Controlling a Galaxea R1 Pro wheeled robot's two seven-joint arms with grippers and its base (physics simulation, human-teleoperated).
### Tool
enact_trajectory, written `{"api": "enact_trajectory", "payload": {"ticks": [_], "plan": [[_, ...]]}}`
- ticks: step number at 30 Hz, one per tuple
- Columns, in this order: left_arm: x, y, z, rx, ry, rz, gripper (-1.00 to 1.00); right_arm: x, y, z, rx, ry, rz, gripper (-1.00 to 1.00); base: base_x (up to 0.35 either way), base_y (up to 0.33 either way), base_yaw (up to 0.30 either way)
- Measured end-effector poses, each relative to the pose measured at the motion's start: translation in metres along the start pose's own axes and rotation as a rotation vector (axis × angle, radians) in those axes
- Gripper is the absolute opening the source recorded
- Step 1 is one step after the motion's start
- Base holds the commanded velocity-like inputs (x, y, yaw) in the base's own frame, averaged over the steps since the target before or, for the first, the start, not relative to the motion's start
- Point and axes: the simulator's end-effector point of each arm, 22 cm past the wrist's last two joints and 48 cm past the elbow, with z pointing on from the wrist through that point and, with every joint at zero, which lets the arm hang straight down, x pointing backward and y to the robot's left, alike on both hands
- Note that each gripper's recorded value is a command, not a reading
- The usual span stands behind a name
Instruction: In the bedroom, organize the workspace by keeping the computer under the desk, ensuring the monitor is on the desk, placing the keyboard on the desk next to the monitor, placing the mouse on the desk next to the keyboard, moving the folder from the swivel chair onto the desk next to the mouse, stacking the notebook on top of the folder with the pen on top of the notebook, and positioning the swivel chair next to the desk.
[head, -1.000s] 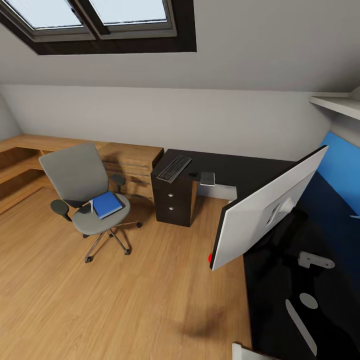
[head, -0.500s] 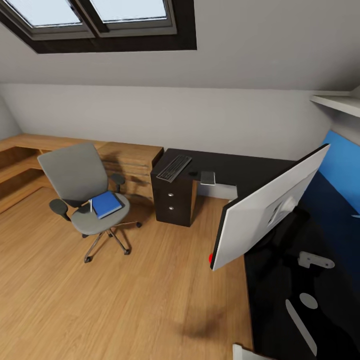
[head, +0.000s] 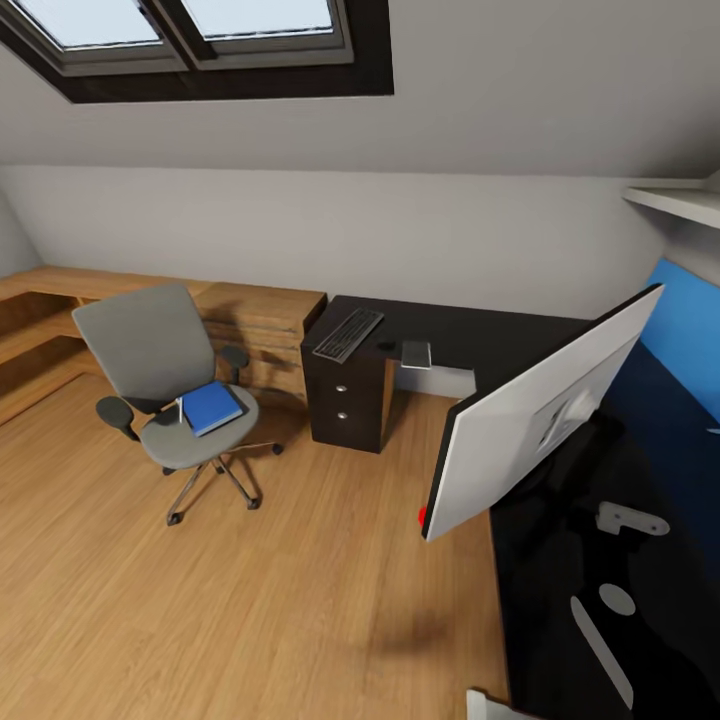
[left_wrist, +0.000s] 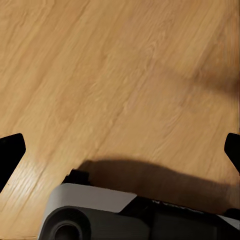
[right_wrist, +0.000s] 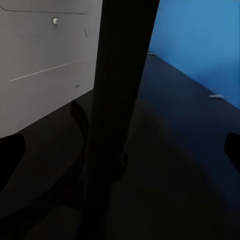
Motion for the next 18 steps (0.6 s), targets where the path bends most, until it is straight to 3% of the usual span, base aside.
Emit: {"api": "enact_trajectory", "payload": {"ticks": [4, 10, 18], "plan": [[-0.019, -0.017, 0.008, 0.035, 0.071, 0.003, 1.00, 0.003, 0.001, 0.002, 0.002, 0.001, 0.001, 1.00, 0.000, 0.000, 0.000], [-0.051, -0.032, 0.010, 0.068, 0.071, 0.006, 1.00, 0.004, 0.001, 0.003, 0.002, -0.001, 0.002, 1.00, 0.000, 0.000, 0.000], [-0.043, -0.029, 0.010, 0.064, 0.106, 0.004, 1.00, 0.003, 0.003, 0.005, -0.004, 0.001, -0.003, 1.00, 0.000, 0.000, 0.000]]}}
